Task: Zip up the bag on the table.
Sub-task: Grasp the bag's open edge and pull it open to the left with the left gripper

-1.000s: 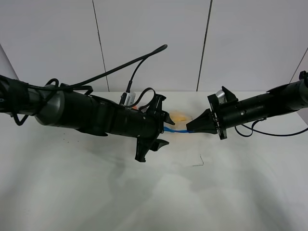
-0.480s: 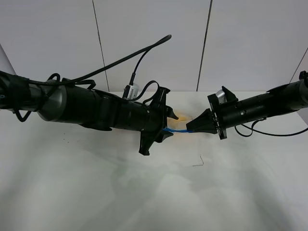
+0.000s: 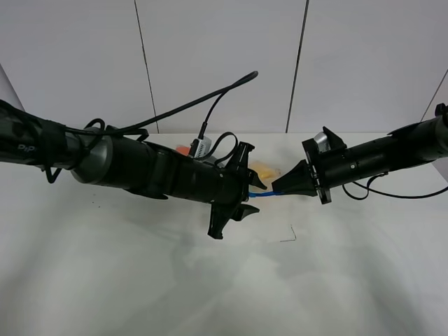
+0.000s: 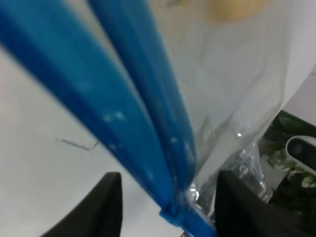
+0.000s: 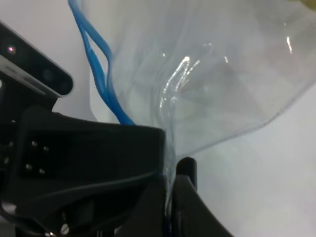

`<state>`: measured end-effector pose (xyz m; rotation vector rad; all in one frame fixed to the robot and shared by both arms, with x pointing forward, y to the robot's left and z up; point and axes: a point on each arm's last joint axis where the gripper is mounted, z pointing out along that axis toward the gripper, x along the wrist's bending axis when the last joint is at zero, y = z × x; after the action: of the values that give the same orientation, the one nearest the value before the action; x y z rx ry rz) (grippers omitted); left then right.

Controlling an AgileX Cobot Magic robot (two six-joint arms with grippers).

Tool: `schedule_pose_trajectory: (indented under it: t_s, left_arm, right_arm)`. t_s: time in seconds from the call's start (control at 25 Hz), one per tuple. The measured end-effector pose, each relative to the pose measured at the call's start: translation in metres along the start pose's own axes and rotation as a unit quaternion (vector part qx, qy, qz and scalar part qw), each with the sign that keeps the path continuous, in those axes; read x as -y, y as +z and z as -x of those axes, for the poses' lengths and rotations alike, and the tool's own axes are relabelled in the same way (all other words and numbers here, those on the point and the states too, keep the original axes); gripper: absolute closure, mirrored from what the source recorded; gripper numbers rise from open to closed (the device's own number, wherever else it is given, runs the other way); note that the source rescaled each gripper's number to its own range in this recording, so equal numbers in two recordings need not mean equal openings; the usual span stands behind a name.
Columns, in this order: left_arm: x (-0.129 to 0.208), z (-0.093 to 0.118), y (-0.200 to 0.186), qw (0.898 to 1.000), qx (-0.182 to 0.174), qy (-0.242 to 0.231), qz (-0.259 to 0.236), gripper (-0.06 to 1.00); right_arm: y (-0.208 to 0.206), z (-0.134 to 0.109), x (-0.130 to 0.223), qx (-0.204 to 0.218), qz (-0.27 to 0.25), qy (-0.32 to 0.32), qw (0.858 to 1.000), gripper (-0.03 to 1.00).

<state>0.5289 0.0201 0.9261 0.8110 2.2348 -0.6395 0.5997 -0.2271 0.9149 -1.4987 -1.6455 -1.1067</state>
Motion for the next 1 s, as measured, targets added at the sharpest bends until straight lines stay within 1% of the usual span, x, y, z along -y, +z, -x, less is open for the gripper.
schedule_pose_trajectory:
  t_s: [0.24, 0.32, 0.4, 0.48, 0.72, 0.92, 1.0]
  left_arm:
    - [-0.001, 0.000, 0.000, 1.000, 0.001, 0.011, -0.005, 0.30]
    - [-0.001, 0.001, 0.000, 1.000, 0.002, 0.011, -0.008, 0.32]
    - [-0.001, 0.001, 0.000, 1.000, 0.002, 0.012, -0.010, 0.36]
    - [0.000, 0.001, -0.001, 1.000, 0.003, 0.014, -0.011, 0.38]
    - [-0.001, 0.009, -0.010, 1.000, 0.016, 0.020, 0.007, 0.41]
    - [-0.001, 0.012, -0.013, 1.000, 0.021, 0.022, 0.009, 0.41]
    - [-0.001, 0.012, -0.013, 1.000, 0.021, 0.022, 0.008, 0.46]
  right_arm:
    - [0.000, 0.000, 0.000, 0.000, 0.000, 0.000, 1.000, 0.97]
    - [0.000, 0.000, 0.000, 0.000, 0.000, 0.000, 1.000, 0.97]
    - [0.000, 0.000, 0.000, 0.000, 0.000, 0.000, 1.000, 0.97]
    - [0.000, 0.000, 0.000, -0.001, 0.001, 0.001, 1.000, 0.97]
    - [0.000, -0.001, -0.001, -0.004, 0.006, 0.003, 1.000, 0.97]
    - [0.000, -0.001, -0.001, -0.004, 0.006, 0.003, 1.000, 0.97]
    - [0.000, -0.001, -0.001, -0.005, 0.006, 0.003, 1.000, 0.97]
